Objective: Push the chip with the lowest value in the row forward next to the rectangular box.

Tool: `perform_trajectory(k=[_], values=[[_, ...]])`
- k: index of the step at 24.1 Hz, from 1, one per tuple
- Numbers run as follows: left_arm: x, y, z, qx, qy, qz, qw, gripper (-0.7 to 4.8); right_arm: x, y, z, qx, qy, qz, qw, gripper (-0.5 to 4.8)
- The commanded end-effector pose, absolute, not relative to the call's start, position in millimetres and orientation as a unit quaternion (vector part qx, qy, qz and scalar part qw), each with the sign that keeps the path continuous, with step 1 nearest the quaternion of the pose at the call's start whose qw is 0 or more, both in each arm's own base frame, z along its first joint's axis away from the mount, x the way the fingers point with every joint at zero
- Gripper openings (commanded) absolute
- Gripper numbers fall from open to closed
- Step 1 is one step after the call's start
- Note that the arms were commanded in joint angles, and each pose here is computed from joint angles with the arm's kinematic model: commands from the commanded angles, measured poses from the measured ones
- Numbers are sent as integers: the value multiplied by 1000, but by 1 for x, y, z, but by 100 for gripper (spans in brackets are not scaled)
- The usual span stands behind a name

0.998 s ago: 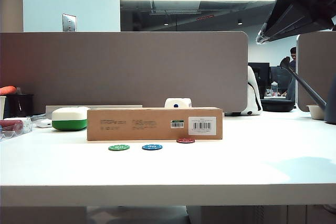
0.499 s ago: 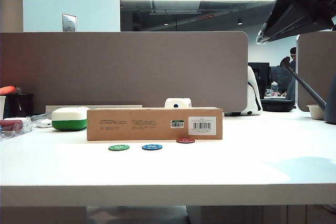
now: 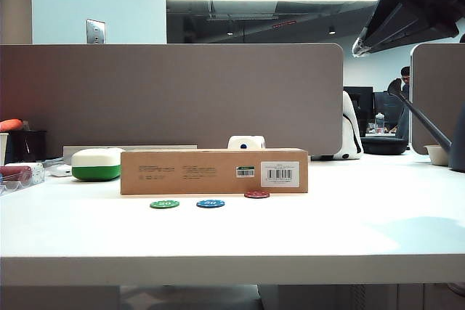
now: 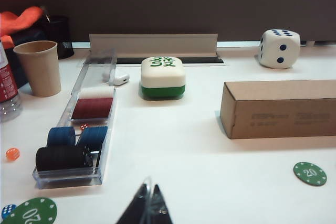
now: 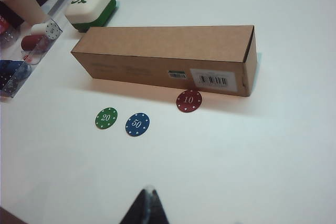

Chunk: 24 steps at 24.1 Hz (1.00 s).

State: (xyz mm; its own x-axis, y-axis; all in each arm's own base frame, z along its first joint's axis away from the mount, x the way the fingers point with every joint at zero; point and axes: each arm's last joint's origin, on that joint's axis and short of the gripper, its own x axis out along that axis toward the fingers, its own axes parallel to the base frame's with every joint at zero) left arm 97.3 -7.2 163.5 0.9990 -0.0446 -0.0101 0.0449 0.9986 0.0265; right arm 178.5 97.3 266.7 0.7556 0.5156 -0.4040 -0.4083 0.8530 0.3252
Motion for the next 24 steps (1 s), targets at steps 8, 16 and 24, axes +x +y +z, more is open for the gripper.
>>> perform_trajectory(k=[8, 16, 24], values=[[97, -7, 170, 11, -26, -22, 999, -5, 180, 98, 271, 114, 226, 251, 934, -6], [97, -7, 170, 12, -23, -22, 999, -5, 180, 97, 271, 111, 222, 230, 941, -6], [97, -7, 170, 12, -22, -22, 999, -5, 179, 96, 258, 105, 239, 222, 940, -6]])
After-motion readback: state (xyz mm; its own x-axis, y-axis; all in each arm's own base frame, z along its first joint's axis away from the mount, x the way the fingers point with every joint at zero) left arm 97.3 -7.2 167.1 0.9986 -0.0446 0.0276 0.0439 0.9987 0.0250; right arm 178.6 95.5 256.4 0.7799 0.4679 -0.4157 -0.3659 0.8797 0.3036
